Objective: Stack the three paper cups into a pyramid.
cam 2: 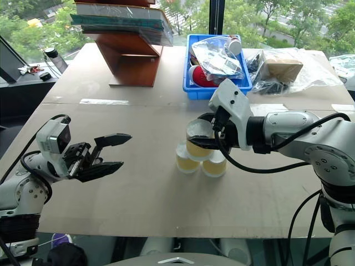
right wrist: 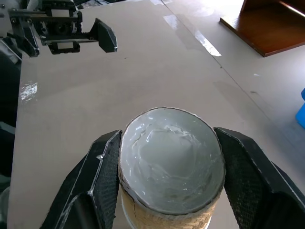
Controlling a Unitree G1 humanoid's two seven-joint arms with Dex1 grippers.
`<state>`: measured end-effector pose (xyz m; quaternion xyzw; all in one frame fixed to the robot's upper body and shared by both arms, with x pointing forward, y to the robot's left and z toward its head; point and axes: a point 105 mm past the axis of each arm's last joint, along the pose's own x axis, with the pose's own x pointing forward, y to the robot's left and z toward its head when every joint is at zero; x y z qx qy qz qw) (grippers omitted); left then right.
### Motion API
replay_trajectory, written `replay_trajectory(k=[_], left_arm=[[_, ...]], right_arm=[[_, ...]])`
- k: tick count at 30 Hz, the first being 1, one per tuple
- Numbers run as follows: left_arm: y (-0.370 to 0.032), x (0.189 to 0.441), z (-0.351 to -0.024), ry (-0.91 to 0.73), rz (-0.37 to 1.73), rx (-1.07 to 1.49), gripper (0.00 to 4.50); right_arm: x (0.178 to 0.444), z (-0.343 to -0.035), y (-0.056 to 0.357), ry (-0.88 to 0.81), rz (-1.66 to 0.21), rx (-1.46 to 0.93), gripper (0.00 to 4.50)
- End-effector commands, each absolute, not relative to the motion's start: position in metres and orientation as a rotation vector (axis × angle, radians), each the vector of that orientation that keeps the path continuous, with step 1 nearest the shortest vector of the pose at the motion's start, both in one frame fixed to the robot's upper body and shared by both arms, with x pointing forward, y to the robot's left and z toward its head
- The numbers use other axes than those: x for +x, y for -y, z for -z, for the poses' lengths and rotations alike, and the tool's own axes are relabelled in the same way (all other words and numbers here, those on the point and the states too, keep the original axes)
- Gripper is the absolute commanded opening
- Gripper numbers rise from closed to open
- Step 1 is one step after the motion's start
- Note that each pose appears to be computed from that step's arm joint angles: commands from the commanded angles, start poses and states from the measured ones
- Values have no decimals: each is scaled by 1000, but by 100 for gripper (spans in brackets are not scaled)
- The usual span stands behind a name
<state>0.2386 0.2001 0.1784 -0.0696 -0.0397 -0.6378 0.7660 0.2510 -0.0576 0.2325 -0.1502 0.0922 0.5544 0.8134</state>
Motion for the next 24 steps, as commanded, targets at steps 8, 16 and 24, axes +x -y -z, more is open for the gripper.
replay_trajectory(k=[8, 16, 24], left_arm=[[-193, 237, -194, 149, 1407, -113, 450], [-194, 236, -191, 146, 1405, -116, 450], [-195, 239, -192, 161, 1389, -135, 450]], right_arm=[[249, -237, 57, -151, -1184, -358, 273], [248, -237, 57, -153, -1198, -364, 364], [242, -272, 69, 36, -1146, -369, 446]])
